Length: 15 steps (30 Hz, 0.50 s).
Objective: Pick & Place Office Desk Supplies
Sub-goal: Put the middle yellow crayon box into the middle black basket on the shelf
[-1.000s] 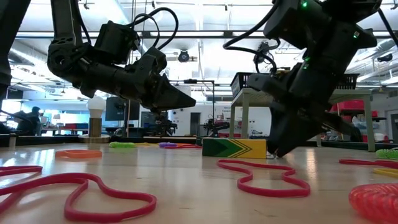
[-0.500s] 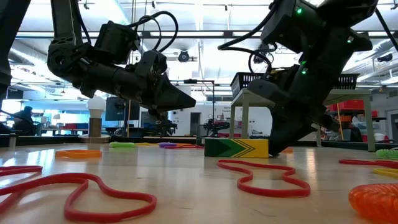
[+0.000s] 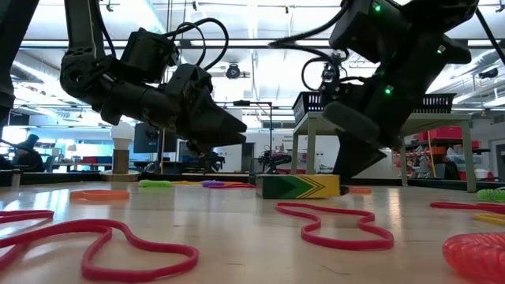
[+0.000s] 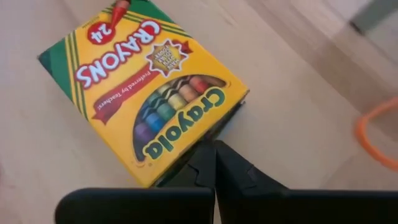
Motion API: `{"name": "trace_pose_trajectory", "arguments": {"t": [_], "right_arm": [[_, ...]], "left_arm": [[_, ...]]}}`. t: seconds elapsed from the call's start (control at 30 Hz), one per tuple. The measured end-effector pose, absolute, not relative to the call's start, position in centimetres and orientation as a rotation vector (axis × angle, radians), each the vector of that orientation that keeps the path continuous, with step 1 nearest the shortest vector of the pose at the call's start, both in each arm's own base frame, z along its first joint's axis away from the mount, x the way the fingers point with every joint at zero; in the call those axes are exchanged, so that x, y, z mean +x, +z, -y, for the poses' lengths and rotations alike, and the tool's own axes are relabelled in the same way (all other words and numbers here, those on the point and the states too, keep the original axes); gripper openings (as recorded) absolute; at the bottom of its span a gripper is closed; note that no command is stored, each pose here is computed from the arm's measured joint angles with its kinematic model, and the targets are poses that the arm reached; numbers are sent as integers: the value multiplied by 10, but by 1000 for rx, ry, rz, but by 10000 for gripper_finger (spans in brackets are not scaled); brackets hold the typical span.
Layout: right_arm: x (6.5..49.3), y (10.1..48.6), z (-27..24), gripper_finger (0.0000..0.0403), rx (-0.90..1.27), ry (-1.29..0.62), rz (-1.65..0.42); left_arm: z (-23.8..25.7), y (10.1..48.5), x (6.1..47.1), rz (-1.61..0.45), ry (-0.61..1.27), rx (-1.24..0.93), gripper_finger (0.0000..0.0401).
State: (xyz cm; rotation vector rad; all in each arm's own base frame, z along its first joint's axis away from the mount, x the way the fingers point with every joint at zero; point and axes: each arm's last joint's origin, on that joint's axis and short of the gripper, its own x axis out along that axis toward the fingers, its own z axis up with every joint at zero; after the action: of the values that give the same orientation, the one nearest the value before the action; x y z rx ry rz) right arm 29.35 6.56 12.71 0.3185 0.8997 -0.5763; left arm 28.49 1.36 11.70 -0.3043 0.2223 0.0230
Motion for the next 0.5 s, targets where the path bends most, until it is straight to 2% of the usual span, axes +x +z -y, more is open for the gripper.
{"name": "trace_pose_trajectory", "arguments": {"t": [0.23, 0.4, 0.5], "right_arm": [[301, 132, -67, 1, 218, -488, -855], [307, 138, -68, 1, 133, -456, -831], [311, 143, -62, 4, 270, -500, -830]], "left_arm": [[-14, 115, 284, -238, 32, -304, 242], [-14, 110, 283, -293, 55, -281, 252], [-15, 109, 283, -304, 78, -278, 252]]}}
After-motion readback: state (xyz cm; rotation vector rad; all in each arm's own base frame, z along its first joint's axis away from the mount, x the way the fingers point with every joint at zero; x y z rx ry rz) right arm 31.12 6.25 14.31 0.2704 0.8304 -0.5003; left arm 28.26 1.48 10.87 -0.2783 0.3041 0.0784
